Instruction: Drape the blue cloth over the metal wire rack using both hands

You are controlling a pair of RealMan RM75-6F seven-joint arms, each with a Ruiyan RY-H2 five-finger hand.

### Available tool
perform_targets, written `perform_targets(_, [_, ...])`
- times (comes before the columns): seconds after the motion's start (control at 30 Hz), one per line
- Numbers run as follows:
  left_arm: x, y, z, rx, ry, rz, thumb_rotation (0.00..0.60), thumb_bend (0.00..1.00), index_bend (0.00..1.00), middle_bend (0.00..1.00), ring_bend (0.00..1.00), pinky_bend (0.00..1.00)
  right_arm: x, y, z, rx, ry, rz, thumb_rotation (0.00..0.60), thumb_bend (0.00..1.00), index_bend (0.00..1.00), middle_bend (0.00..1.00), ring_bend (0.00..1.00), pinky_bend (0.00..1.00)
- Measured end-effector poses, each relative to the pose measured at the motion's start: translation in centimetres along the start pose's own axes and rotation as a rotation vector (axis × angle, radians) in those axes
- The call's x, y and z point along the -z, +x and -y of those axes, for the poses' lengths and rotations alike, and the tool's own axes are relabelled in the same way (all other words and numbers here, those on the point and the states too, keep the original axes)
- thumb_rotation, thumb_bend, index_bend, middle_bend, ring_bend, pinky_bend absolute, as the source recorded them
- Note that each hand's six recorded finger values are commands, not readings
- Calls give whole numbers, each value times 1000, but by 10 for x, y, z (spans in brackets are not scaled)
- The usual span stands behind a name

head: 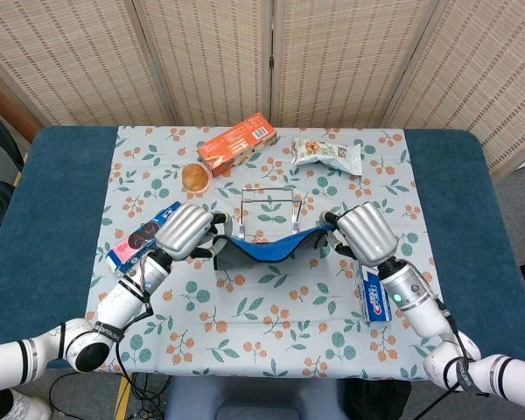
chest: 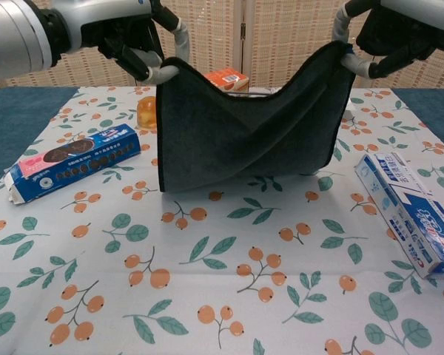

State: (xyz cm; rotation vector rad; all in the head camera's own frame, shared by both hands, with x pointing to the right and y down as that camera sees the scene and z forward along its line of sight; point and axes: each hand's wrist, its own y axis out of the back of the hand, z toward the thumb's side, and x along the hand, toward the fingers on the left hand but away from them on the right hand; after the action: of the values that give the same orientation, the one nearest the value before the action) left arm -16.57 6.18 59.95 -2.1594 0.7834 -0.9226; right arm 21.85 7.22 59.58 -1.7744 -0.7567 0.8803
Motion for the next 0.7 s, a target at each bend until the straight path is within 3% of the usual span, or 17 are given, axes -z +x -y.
perform_targets(0.43, [0, 44, -23, -26, -41, -66, 600, 499, 579, 995, 935, 1000, 25, -25, -11, -3, 43, 82, 600, 479, 650, 923, 882, 1000])
perform_targets(0.7, [-8, 74, -27, -41, 15, -84, 600, 499, 579, 995, 935, 1000, 36, -42, -19, 2, 62, 122, 600, 479, 650, 923, 882, 1000])
